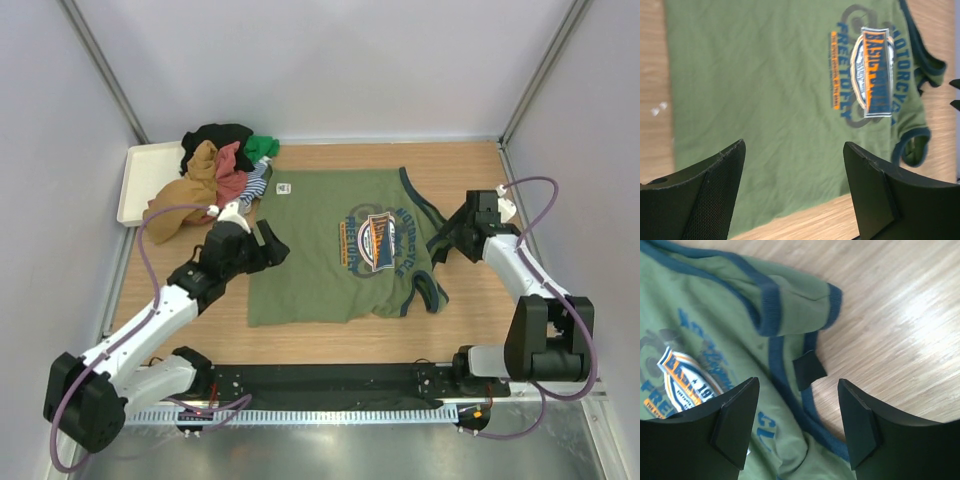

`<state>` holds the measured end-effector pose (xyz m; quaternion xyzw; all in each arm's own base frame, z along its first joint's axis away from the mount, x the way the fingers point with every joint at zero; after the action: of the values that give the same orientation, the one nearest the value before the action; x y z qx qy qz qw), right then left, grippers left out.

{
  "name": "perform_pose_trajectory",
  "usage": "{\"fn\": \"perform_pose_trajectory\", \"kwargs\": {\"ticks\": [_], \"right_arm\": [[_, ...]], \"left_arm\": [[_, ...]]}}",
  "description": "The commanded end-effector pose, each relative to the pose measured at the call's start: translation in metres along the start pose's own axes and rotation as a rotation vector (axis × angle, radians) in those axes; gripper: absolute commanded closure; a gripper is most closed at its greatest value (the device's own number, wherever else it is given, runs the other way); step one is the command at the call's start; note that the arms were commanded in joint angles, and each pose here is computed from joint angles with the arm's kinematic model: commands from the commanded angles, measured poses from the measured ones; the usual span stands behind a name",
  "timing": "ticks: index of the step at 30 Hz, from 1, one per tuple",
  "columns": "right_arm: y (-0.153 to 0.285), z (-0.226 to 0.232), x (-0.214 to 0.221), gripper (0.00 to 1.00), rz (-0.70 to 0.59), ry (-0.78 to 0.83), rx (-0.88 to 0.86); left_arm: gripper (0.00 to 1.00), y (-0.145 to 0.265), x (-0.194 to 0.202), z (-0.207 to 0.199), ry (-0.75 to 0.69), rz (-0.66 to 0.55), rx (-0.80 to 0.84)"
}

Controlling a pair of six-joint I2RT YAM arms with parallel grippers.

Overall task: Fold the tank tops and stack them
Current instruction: Flatten the tank top out

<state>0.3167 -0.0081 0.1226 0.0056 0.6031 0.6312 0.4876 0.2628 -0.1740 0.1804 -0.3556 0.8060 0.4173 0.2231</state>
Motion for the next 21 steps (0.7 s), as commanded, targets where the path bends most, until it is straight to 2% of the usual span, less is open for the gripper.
{"fn": "perform_pose_trajectory", "kwargs": {"ticks": [1, 6, 7, 8, 9, 12, 13, 16, 18, 20, 21], "right_arm": [[-0.013, 0.001, -0.014, 0.30, -0.054, -0.105, -0.025], [-0.055, 0.001, -0.028, 0.35, -0.025, -0.155, 0.012], [-0.058, 0.007, -0.037, 0.43, -0.035, -0.163, 0.009], [-0.062, 0.005, -0.040, 0.57, -0.036, -0.159, 0.033], [-0.072, 0.001, -0.037, 0.76, -0.022, -0.158, 0.069], [-0.078, -0.003, -0.054, 0.96, -0.063, -0.194, 0.113], [-0.080, -0.001, -0.064, 0.99, -0.087, -0.206, 0.110], [-0.088, 0.002, -0.089, 0.99, -0.132, -0.220, 0.116], [-0.090, 0.012, -0.118, 0.99, -0.176, -0.226, 0.119], [-0.107, 0.012, -0.120, 0.99, -0.151, -0.215, 0.158], [-0.107, 0.023, -0.140, 0.99, -0.186, -0.221, 0.140]], "left_arm": [[0.20, 0.016, -0.006, 0.010, -0.003, -0.100, -0.006], [0.19, 0.017, 0.003, 0.024, -0.034, -0.105, -0.038], [0.19, 0.017, 0.004, 0.026, -0.041, -0.103, -0.043], [0.19, 0.016, 0.006, 0.027, -0.042, -0.100, -0.048], [0.19, 0.014, 0.008, 0.029, -0.044, -0.090, -0.054], [0.19, 0.010, 0.017, 0.037, -0.050, -0.061, -0.076], [0.19, 0.009, 0.019, 0.039, -0.054, -0.056, -0.085], [0.17, 0.001, 0.027, 0.050, -0.060, -0.034, -0.129], [0.18, -0.009, 0.037, 0.062, -0.038, 0.026, -0.169], [0.19, -0.016, 0.045, 0.067, -0.006, 0.083, -0.172], [0.19, -0.021, 0.048, 0.074, 0.015, 0.104, -0.190]]}}
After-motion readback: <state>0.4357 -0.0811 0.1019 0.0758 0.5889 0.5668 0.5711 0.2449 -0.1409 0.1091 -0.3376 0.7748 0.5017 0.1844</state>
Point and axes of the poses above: each gripper's point midway between its finger pads, its own y axis back along the fingers, its own z axis along the line the jaws close on, x = y × z, the point moved 3 cm from there along y, back along the fingers, and after that the axes turned 1 degree about y, right-handed, at the moved point
